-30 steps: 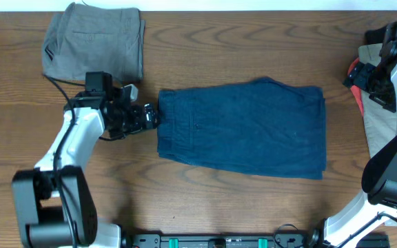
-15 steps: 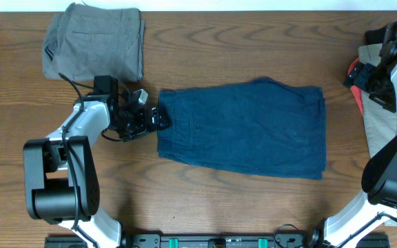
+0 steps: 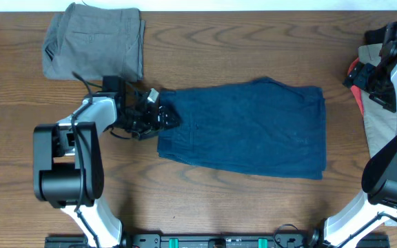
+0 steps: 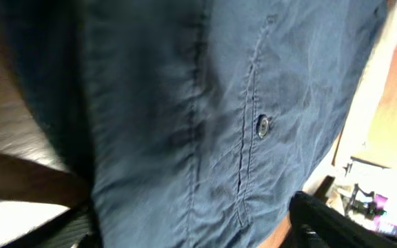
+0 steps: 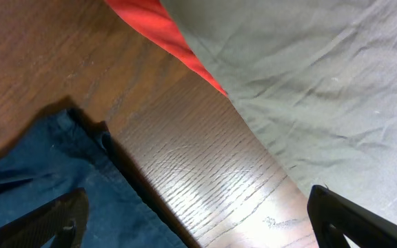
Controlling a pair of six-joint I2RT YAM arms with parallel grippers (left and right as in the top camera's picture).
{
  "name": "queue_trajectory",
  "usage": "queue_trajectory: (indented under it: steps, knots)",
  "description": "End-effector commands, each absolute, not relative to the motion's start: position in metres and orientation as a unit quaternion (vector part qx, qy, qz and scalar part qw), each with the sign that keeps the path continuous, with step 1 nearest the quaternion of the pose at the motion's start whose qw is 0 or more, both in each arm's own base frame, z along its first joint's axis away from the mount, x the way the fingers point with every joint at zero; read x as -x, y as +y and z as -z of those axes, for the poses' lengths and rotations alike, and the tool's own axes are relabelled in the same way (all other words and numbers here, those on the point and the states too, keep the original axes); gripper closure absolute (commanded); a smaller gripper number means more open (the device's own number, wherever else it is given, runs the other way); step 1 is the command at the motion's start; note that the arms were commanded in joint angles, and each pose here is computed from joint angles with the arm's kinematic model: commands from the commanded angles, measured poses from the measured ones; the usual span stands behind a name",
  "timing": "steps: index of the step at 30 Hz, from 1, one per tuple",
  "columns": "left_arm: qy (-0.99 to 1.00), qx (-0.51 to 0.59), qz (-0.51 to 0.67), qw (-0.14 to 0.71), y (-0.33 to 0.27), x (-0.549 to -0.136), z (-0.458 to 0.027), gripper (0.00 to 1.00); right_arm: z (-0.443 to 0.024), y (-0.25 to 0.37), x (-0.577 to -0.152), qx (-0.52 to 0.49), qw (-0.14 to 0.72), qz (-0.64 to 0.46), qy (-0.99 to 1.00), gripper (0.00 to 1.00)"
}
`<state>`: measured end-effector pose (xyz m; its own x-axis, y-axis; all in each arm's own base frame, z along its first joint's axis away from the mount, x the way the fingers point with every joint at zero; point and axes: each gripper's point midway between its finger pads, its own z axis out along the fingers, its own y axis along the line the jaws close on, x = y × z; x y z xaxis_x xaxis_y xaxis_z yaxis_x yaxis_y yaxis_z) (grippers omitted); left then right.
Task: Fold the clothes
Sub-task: 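Reach the left gripper to the left edge of the shorts and grasp it, then lift the left edge and fold it rightward over the shorts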
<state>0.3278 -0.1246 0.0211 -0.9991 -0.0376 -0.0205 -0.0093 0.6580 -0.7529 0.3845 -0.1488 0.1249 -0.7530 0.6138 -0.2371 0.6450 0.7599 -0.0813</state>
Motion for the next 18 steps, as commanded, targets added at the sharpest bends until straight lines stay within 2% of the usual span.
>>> queue_trajectory:
  steps: [1,6,9,12,18]
  knots:
    - [0.93,0.019,0.365,-0.033,-0.118,-0.307,0.025,0.26,-0.13,-0.152,-0.387,-0.333,0.105,0.085,0.933,0.01]
    - [0.932,0.018,0.361,-0.031,-0.117,-0.308,0.027,0.62,-0.13,-0.152,-0.387,-0.333,0.105,0.085,0.933,0.01]
    - [0.937,0.018,0.346,-0.031,-0.113,-0.308,0.031,0.74,-0.13,-0.152,-0.387,-0.333,0.105,0.085,0.933,0.01]
    - [0.947,0.031,0.316,-0.04,-0.104,-0.305,0.037,0.92,-0.13,-0.152,-0.387,-0.333,0.105,0.085,0.933,0.01]
    - [0.966,0.062,0.242,-0.061,-0.08,-0.3,0.039,0.94,-0.13,-0.152,-0.387,-0.333,0.105,0.085,0.933,0.01]
